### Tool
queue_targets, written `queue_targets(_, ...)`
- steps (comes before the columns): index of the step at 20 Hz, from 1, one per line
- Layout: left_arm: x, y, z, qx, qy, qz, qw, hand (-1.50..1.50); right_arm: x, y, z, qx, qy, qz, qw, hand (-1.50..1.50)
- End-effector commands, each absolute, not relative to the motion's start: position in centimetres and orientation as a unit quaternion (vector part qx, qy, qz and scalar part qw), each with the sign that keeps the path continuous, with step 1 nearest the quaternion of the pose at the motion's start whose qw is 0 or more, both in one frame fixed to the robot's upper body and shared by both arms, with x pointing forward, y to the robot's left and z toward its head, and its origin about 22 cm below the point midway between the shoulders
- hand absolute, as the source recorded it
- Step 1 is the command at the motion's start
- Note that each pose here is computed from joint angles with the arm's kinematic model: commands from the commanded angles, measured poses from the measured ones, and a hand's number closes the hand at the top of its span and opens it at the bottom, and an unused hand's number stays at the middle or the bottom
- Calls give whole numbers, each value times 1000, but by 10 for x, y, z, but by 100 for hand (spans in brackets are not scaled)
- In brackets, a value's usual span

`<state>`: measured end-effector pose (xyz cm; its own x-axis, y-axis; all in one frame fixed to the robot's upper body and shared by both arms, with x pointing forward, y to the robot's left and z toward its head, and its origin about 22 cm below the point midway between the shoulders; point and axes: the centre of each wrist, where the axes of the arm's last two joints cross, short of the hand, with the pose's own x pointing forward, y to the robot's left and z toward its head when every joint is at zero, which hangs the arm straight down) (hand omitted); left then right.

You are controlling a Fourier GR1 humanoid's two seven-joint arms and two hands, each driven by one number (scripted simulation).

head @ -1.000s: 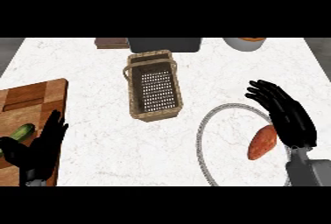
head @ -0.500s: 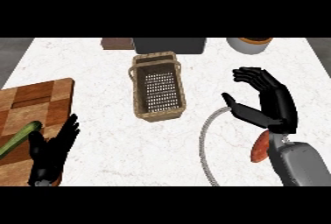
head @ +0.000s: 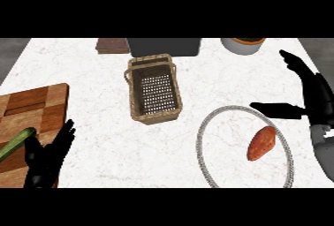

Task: Pick the sweet potato from the placemat and place it in the basket

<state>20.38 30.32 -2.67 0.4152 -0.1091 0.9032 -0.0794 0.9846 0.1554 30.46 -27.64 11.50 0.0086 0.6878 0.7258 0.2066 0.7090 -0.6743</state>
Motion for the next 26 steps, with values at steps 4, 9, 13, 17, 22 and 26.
queue_targets(4, 181, 304, -58, 89, -471, 17, 878, 0, 286, -299, 221, -436, -570, 306, 626, -150)
queue_targets(9, 178, 306, -51, 89, -476, -1, 875, 0, 271, -293, 268, -406, -486, 384, 672, -150)
queue_targets(13, 186, 294, -52, 86, -485, 4, 870, 0, 261, -303, 297, -374, -428, 429, 702, -150)
queue_targets(17, 193, 308, -44, 87, -480, 3, 873, 0, 248, -308, 315, -364, -392, 455, 712, -150)
queue_targets(22, 178, 299, -46, 83, -482, -9, 872, 0, 233, -314, 317, -349, -398, 432, 730, -150)
queue_targets(26, 199, 301, -46, 78, -485, -3, 871, 0, 228, -313, 302, -338, -407, 429, 732, -150)
